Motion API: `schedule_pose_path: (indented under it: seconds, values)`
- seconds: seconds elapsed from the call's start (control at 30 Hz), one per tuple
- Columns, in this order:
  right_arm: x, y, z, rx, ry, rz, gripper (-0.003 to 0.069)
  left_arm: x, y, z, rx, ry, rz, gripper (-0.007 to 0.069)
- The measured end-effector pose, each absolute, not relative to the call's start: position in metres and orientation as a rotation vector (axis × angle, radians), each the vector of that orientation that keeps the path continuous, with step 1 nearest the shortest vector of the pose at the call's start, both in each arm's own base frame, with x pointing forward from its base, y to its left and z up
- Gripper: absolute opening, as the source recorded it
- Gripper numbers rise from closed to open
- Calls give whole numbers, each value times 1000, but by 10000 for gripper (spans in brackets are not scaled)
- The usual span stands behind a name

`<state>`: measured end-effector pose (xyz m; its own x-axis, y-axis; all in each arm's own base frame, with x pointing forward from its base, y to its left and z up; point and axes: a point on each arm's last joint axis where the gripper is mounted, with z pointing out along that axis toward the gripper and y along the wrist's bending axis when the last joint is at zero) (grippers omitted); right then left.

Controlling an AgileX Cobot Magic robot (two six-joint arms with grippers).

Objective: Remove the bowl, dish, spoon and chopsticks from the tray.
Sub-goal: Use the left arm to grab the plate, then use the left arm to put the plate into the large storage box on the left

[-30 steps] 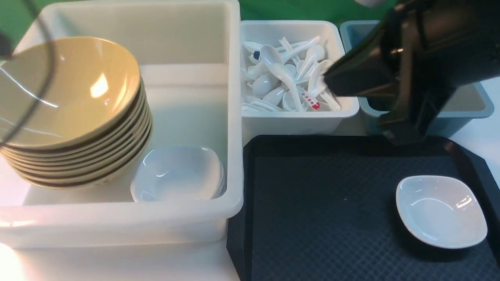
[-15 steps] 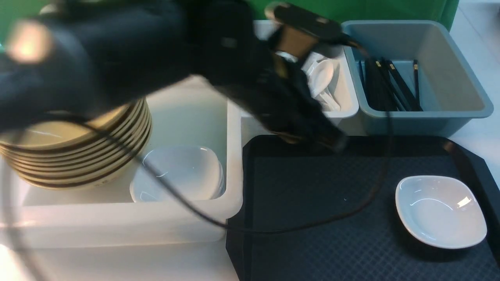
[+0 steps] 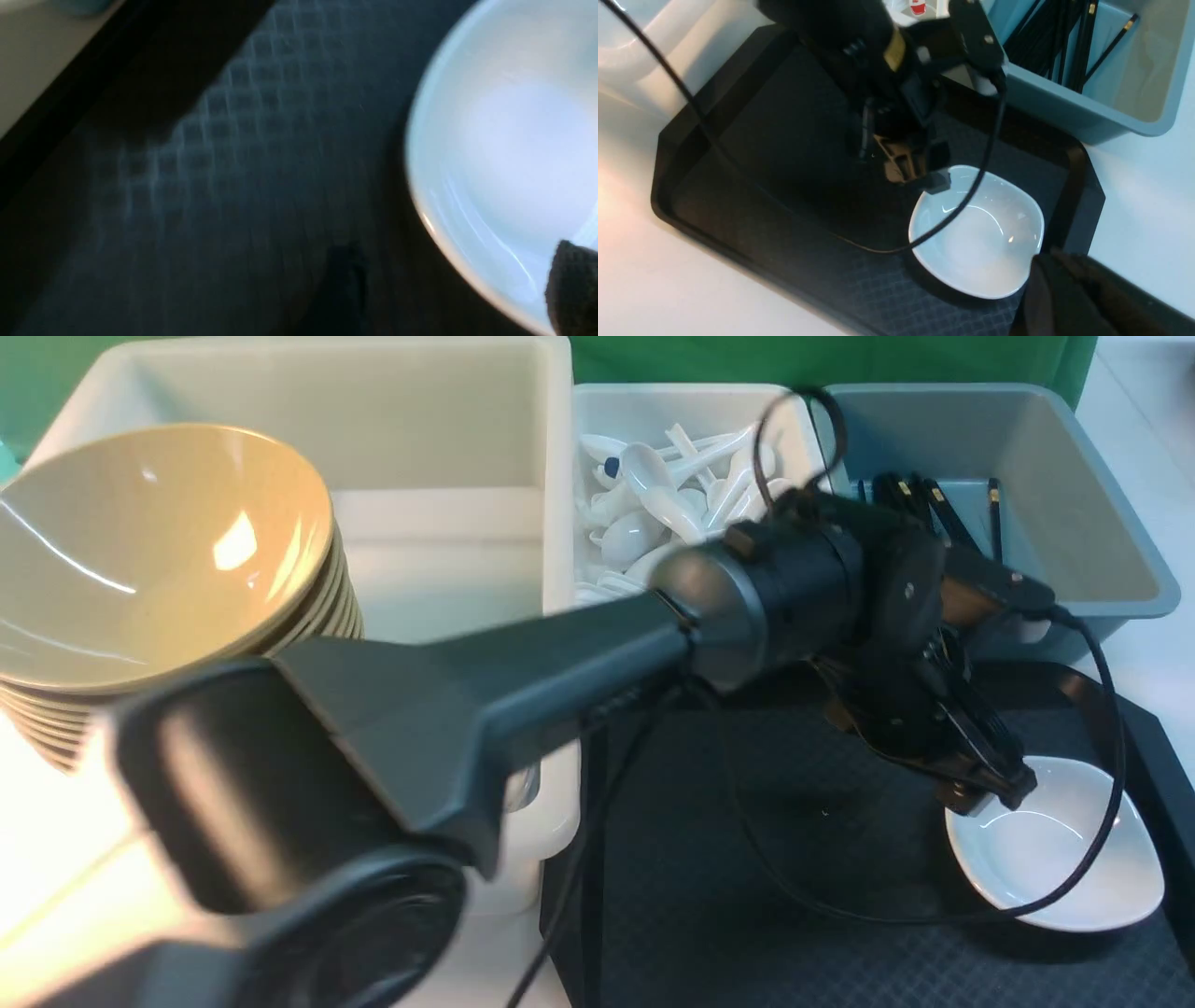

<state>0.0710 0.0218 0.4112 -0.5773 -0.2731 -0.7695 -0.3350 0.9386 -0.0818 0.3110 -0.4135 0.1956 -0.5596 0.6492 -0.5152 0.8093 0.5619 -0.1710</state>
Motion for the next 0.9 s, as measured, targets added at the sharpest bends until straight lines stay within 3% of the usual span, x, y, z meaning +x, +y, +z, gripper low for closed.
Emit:
schedule_pose_path:
  seconds: [0.2, 0.27, 0.4, 0.6, 0.7, 0.8, 0.87, 0.9]
  values:
    - [71, 22, 411, -456, 2213, 79, 36, 313, -434, 171, 1157, 2378, -585, 512]
    - [71, 22, 411, -462, 2212, 76, 36, 308, -441, 165, 1170, 2370, -590, 430]
    - [71, 22, 411, -470, 2211, 75, 36, 295, -454, 166, 1195, 2339, -626, 115]
    - [71, 22, 411, -487, 2207, 67, 36, 292, -449, 198, 1222, 2296, -636, 23]
    - [73, 24, 410, -510, 2210, 53, 36, 301, -426, 230, 1244, 2290, -556, 5]
    - [86, 40, 413, -621, 2223, 49, 36, 316, -367, 318, 1158, 2217, -464, 1]
    - [98, 56, 415, -709, 2225, 92, 38, 313, -336, 363, 1111, 2172, -422, 2]
    - [108, 72, 417, -790, 2217, 140, 37, 310, -303, 399, 1053, 2142, -375, 2]
